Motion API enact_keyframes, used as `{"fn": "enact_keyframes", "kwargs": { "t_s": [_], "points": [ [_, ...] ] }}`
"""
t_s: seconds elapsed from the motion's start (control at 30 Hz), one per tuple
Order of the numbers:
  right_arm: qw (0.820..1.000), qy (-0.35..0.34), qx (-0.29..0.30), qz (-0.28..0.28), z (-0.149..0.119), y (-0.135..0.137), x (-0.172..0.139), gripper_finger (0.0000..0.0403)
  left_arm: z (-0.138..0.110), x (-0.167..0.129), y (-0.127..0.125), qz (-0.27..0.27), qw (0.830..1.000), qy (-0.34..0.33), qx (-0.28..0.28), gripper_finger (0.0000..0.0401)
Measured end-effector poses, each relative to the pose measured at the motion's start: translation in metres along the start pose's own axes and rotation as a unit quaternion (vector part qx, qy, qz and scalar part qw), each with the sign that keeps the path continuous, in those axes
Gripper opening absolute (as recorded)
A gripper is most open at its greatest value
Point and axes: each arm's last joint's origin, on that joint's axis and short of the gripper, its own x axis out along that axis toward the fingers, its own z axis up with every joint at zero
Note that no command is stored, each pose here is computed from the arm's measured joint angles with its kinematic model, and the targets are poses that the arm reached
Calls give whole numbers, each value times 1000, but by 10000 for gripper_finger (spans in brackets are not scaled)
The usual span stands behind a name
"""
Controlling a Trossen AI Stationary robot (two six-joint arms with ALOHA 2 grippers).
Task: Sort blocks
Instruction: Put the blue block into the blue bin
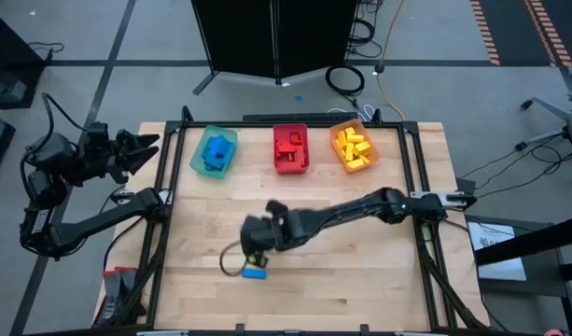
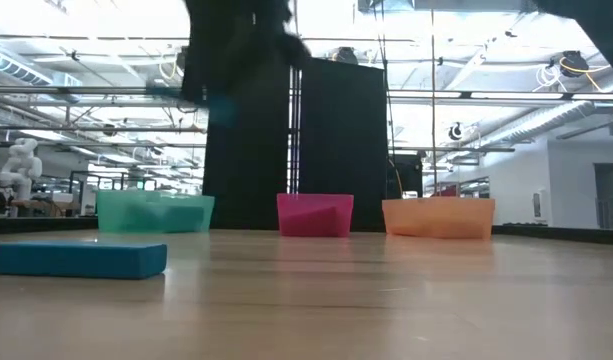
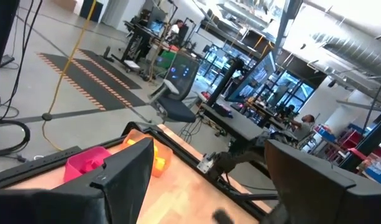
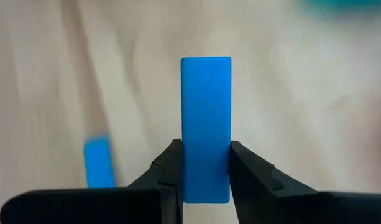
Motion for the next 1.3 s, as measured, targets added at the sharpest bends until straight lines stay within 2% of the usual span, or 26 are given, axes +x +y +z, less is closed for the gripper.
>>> {"fn": "enact_keyframes", "kwargs": {
  "t_s": [0.1,0.17,0.3,0.5,0.7,0.87,1.07,1.3],
  "points": [
    [995,-92,17,-15,24,-15,-38,76,-1,6,1,-24,1000,5,-2,311],
    [987,-156,25,-13,41,-25,-65,76,0,12,0,-58,998,1,-6,311],
    [964,-262,32,-16,66,-42,-106,76,4,22,0,-99,994,-26,-28,311],
    [927,-374,39,-12,91,-66,-147,76,12,36,-1,-142,988,-63,-9,311],
    [909,-414,43,-19,104,-79,-152,76,16,63,3,-188,979,-75,-14,311],
    [907,-417,50,-26,108,-88,-151,76,17,83,3,-226,973,-50,6,311],
    [895,-441,52,-31,114,-95,-153,76,12,104,5,-229,972,-25,46,311],
    [894,-443,51,-27,117,-102,-152,76,2,129,6,-229,972,8,60,311]
  ]
}}
